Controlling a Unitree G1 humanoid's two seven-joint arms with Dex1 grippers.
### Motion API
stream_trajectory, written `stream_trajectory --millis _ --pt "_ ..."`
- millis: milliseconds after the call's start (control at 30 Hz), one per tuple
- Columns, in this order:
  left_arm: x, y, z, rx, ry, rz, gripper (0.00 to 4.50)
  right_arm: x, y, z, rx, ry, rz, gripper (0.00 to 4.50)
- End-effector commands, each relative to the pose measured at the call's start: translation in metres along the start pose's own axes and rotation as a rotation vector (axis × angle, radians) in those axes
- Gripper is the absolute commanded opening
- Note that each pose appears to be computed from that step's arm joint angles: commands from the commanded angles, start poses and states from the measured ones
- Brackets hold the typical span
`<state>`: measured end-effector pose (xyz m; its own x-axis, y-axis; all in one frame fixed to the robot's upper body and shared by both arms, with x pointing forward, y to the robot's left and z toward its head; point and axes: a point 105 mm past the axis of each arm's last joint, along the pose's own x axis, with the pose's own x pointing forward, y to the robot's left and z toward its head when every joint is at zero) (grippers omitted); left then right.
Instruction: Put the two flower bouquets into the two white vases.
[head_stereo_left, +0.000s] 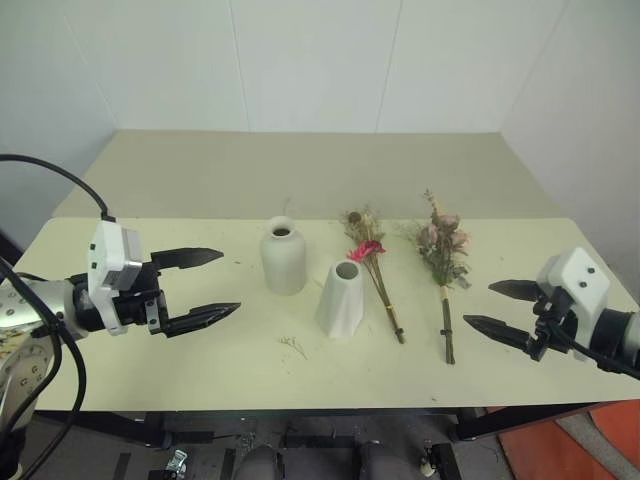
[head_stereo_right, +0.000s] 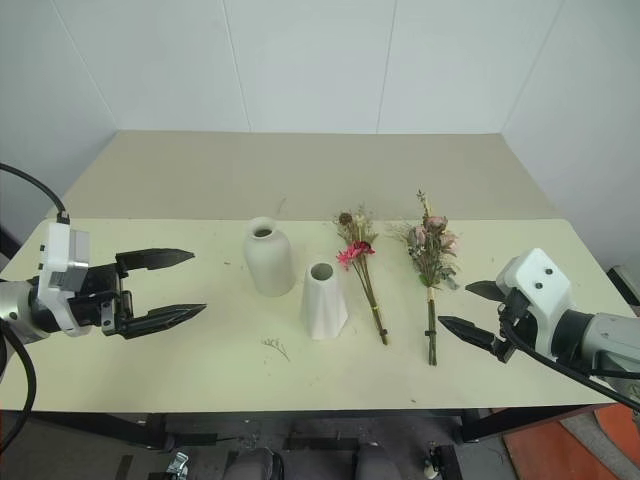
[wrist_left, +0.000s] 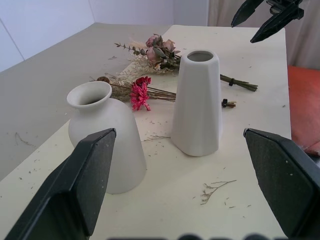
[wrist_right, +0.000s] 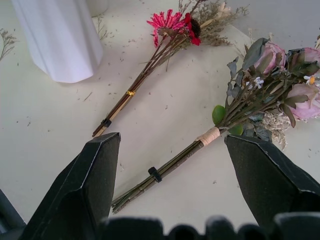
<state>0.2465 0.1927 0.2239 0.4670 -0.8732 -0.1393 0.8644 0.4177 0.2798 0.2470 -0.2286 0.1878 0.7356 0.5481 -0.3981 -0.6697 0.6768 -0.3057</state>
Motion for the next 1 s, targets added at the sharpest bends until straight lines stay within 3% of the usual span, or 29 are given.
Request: stream_trajectory --millis 33,500,800,1000 --pt "0.000 0.000 0.011 0.047 -0.033 0.000 4.46 -0.004 -0.004 0.010 -0.037 -0.028 -0.027 3.97" --pt "0.000 0.001 0.012 0.049 -0.037 0.000 4.46 0.008 -0.003 0.009 0.019 0.006 -0.036 3.97" --pt "0.000 0.002 0.016 0.056 -0.051 0.016 4.46 0.043 -0.033 0.010 0.444 0.141 -0.156 3.97" --pt "-0.001 0.002 0.017 0.058 -0.055 0.025 4.46 0.061 -0.042 -0.002 0.553 0.290 -0.204 3.97"
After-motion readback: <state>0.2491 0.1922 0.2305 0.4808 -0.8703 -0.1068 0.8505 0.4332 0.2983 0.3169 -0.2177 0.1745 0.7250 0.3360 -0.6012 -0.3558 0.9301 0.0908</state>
